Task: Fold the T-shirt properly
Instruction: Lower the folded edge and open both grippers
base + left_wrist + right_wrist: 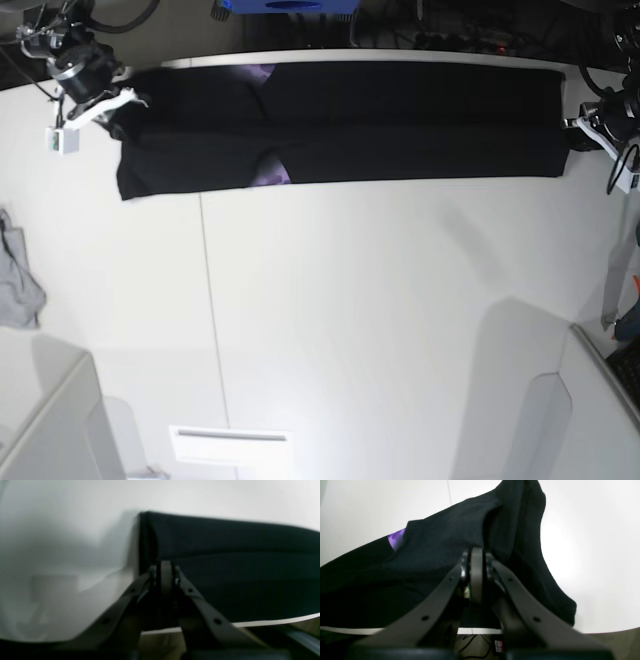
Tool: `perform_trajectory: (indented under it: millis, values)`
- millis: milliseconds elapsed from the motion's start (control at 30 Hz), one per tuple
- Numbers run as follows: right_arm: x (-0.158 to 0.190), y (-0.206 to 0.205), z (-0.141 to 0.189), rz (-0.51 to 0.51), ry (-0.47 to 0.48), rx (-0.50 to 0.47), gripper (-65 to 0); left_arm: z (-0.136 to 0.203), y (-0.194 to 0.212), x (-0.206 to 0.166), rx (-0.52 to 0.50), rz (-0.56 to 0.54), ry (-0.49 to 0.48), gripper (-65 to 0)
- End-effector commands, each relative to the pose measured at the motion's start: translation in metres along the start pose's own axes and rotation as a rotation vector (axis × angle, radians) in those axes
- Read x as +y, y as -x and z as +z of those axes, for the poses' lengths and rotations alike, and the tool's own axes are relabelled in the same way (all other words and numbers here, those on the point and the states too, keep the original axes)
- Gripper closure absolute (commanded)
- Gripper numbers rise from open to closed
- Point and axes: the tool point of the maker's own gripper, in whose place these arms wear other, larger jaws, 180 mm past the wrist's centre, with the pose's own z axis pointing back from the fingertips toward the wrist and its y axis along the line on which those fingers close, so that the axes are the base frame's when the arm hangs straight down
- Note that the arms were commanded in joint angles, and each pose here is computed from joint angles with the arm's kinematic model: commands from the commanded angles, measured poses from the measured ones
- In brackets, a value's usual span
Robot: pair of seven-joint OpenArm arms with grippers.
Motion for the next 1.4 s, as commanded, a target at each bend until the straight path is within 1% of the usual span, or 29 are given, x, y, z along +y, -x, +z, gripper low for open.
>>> perform_trajectory:
  millis: [0, 167, 533, 667, 700, 733, 767, 833, 867, 933, 1000, 1033, 1067, 1100, 1167, 1200, 1233, 1267, 1300, 1333, 1367]
  values:
    - [0.000, -0.005, 0.003, 0.007, -0.007, -0.023, 0.0, 0.003, -0.008, -0.003, -0.020, -0.030, 0.003, 0.0]
    - [-0.007, 0.000, 0.001, -0.005, 0.005, -0.005, 0.0, -0.002, -0.005, -0.010, -0.003, -0.042, 0.022, 0.0]
    - [-0.011, 0.006, -0.001, -0.021, 0.013, 0.011, 0.0, -0.001, -0.004, -0.009, 0.005, -0.046, 0.018, 0.0]
    - [-0.011, 0.006, -0.001, -0.022, 0.013, 0.013, 0.0, 0.001, 0.004, -0.005, 0.021, -0.040, 0.010, 0.0]
    - [-0.011, 0.006, -0.001, -0.022, 0.013, 0.013, -6.0, 0.001, 0.004, -0.005, 0.021, -0.042, 0.009, 0.0]
    - [-0.011, 0.007, -0.001, -0.022, 0.013, 0.014, -13.2, 0.002, 0.003, -0.007, 0.018, -0.052, 0.007, -3.9]
    - [-0.011, 0.007, -0.001, -0.023, 0.013, 0.015, -19.1, 0.004, 0.006, -0.008, 0.025, -0.061, 0.007, -9.2]
    - [-0.011, 0.010, 0.000, -0.026, 0.014, 0.021, -26.7, 0.008, 0.008, -0.014, 0.026, -0.089, 0.008, -19.6]
    - [-0.011, 0.010, 0.000, -0.028, 0.016, 0.021, -27.9, 0.010, 0.006, -0.019, 0.020, -0.108, 0.011, -24.8]
    - [-0.012, 0.011, 0.001, -0.028, 0.016, 0.022, -27.0, 0.015, 0.005, -0.023, 0.012, -0.132, 0.010, -34.2]
    - [-0.010, 0.010, 0.001, -0.025, 0.014, 0.019, -25.5, 0.027, -0.003, -0.019, -0.030, -0.134, -0.013, -42.9]
    - [-0.010, 0.009, 0.002, -0.023, 0.013, 0.017, -25.2, 0.035, -0.010, -0.015, -0.062, -0.131, -0.034, -45.9]
    - [-0.009, 0.008, 0.002, -0.023, 0.010, 0.014, -24.9, 0.041, -0.015, -0.011, -0.086, -0.126, -0.049, -47.6]
    - [-0.007, 0.004, 0.003, -0.016, 0.006, 0.005, -24.5, 0.047, -0.021, -0.007, -0.112, -0.121, -0.065, -47.9]
    - [-0.002, -0.002, 0.003, -0.003, -0.004, -0.014, -22.8, 0.051, -0.024, -0.007, -0.145, -0.087, -0.051, -45.1]
    - [-0.001, -0.003, 0.003, 0.000, -0.007, -0.019, -20.9, 0.051, -0.025, -0.011, -0.159, -0.069, -0.024, -41.1]
    - [0.001, -0.008, 0.001, 0.006, -0.015, -0.030, -17.4, 0.051, -0.025, -0.017, -0.167, -0.056, 0.011, -34.1]
    - [0.003, -0.012, -0.001, 0.010, -0.022, -0.039, -12.3, 0.049, -0.023, -0.022, -0.172, -0.040, 0.037, -24.0]
    - [0.005, -0.014, -0.003, 0.017, -0.032, -0.042, -6.8, 0.047, -0.021, -0.024, -0.170, -0.028, 0.046, -13.0]
    - [0.009, -0.017, -0.005, 0.038, -0.051, -0.047, 0.0, 0.042, -0.017, -0.025, -0.161, -0.017, 0.050, 0.0]
    - [0.013, -0.019, -0.006, 0.060, -0.070, -0.047, 0.0, 0.038, -0.011, -0.024, -0.141, -0.018, 0.042, 0.0]
